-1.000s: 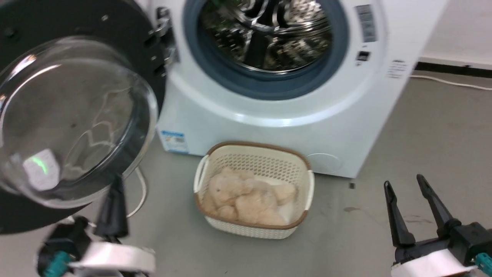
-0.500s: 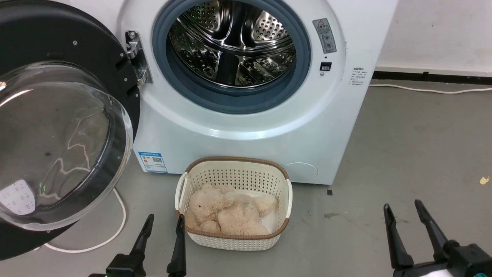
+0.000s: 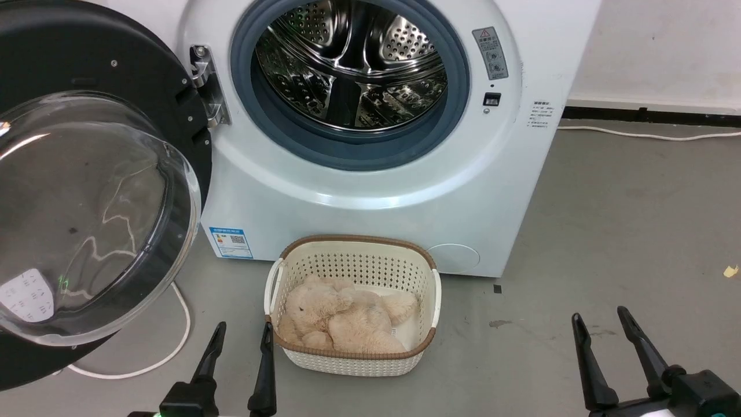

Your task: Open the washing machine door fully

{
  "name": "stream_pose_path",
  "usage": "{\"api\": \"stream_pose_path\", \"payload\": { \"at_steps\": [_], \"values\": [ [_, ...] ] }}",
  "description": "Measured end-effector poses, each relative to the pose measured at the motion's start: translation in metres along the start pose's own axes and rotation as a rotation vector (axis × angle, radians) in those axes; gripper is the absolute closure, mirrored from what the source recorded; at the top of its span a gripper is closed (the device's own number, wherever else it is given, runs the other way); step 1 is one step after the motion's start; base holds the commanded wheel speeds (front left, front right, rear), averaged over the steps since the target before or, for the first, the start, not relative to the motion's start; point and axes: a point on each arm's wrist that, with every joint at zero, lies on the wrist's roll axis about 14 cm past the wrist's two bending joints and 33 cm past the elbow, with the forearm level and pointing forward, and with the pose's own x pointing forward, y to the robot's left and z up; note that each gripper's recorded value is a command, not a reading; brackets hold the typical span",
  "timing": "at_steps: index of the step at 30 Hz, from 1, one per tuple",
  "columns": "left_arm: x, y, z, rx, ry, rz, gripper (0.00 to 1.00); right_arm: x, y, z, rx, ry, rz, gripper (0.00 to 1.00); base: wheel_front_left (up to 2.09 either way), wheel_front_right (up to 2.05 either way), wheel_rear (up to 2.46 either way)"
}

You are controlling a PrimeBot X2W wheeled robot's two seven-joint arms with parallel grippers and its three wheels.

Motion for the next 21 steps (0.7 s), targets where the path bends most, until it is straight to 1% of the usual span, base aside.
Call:
{"api": "stream_pose_path", "payload": {
  "at_steps": [3, 4, 21],
  "values": [
    [0.0006, 0.0008, 0.0001, 0.002, -0.001, 0.000, 0.00, -0.0002, 0.0000, -0.0021, 0.001, 0.007, 0.000, 0.00, 0.00, 0.00, 0.00],
    [0.0011, -0.0005, 0.0014, 0.000, -0.005, -0.007, 1.00, -0.0003, -0.0001, -0.0028, 0.001, 0.009, 0.000, 1.00, 0.00, 0.00, 0.00],
    [0.0030, 0.0002, 0.0003, 0.009, 0.010, -0.009, 1.00, -0.0006, 0.0001, -0.0060, -0.003, 0.034, 0.000, 1.00, 0.00, 0.00, 0.00]
  ]
}}
